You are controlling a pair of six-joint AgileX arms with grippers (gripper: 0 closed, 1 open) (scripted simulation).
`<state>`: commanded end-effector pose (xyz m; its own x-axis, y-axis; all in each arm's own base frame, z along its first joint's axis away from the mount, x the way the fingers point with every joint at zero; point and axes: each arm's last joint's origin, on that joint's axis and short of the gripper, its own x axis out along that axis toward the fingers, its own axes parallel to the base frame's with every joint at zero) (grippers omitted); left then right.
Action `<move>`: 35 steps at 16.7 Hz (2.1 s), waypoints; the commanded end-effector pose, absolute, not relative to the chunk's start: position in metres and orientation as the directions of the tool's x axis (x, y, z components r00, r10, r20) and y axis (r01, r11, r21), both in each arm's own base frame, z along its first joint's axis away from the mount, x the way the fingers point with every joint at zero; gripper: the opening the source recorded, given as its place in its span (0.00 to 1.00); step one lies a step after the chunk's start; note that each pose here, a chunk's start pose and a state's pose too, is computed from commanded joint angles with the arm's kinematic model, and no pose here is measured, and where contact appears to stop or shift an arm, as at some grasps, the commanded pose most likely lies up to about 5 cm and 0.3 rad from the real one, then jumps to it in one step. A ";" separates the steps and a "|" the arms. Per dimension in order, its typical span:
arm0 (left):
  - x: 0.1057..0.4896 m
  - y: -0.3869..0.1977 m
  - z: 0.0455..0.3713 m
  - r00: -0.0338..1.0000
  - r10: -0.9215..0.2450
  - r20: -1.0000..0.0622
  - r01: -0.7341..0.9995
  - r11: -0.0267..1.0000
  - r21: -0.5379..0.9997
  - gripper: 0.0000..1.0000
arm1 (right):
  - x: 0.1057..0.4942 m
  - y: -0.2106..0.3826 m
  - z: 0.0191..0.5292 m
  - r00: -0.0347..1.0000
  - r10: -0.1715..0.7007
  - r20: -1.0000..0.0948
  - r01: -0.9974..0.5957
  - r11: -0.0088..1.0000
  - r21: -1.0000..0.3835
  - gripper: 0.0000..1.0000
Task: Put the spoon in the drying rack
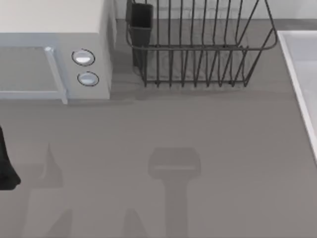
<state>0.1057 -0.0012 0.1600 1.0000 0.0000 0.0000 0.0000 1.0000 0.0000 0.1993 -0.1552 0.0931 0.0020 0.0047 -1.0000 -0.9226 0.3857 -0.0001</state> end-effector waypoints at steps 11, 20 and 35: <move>0.106 -0.001 0.160 1.000 0.000 0.000 0.000 1.000 0.000 1.00 | 0.199 -0.155 0.093 0.002 0.005 -1.000 -0.923 0.386 0.000 0.10; 0.106 -0.001 0.160 1.000 0.000 0.000 0.000 1.000 0.000 1.00 | 0.199 -0.155 0.093 0.002 0.005 -1.000 -0.923 0.386 0.000 0.00; 0.106 -0.001 0.160 1.000 0.000 0.000 0.000 1.000 0.000 1.00 | 0.207 -0.162 0.278 -0.040 0.006 -0.999 -0.910 0.412 0.039 0.00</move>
